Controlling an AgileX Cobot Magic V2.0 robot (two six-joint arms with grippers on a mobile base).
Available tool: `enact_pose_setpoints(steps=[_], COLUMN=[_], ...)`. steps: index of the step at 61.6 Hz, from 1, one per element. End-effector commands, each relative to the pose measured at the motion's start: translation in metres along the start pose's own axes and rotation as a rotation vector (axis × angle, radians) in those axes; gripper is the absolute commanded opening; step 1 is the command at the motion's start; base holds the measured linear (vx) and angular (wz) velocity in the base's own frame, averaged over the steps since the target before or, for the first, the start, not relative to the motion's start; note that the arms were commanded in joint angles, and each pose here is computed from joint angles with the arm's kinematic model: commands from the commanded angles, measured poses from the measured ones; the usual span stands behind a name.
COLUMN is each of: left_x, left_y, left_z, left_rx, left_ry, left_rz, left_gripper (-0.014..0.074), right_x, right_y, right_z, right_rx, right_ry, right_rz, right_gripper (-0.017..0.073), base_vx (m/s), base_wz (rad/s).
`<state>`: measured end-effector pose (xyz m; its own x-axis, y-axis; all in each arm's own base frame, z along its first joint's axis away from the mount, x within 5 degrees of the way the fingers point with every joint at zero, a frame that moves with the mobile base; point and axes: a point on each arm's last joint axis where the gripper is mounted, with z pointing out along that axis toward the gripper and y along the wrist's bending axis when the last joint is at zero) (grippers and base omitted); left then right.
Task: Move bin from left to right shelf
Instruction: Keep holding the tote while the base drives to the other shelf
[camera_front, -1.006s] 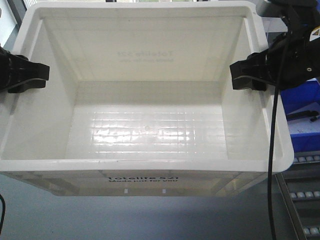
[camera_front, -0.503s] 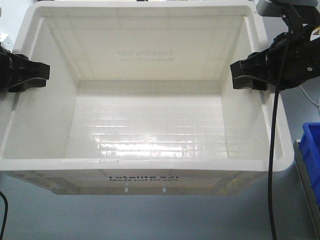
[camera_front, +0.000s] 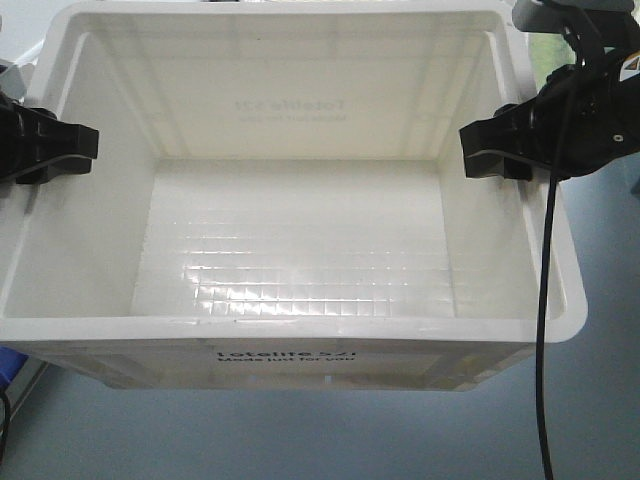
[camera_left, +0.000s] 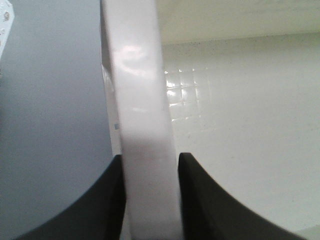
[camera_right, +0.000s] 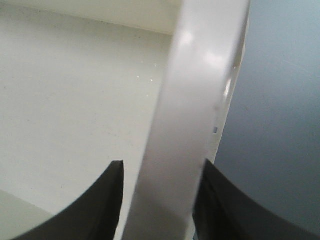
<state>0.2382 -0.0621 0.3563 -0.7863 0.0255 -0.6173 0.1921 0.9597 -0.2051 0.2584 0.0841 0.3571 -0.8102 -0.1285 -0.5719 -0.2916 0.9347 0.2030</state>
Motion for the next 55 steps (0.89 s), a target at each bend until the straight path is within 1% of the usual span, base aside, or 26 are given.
enact_pose_setpoints(steps=[1, 26, 55], left_x=[-0.0161, -0.0161, -0.0161], left_y=[-0.0088, -0.0088, -0.0088], left_z=[-0.0244, -0.0244, -0.0244], left_rx=[0.041, 0.041, 0.041], left_ry=[-0.187, -0.187, -0.187], left_rz=[0.034, 0.034, 0.034], left_gripper=[-0.0005, -0.0005, -0.0005], right_x=[-0.0129, -0.0126, -0.0128], right_y=[0.0035, 0.0035, 0.0035], right_z=[-0.0212, -0.0211, -0.0212], right_rx=[0.002, 0.002, 0.003], right_ry=[-0.152, -0.149, -0.151], right_rz=[-0.023, -0.023, -0.024], right_gripper=[-0.0004, -0.0004, -0.0004], base_vx=[0.31, 0.26, 0.13], base_wz=[0.5, 0.56, 0.78])
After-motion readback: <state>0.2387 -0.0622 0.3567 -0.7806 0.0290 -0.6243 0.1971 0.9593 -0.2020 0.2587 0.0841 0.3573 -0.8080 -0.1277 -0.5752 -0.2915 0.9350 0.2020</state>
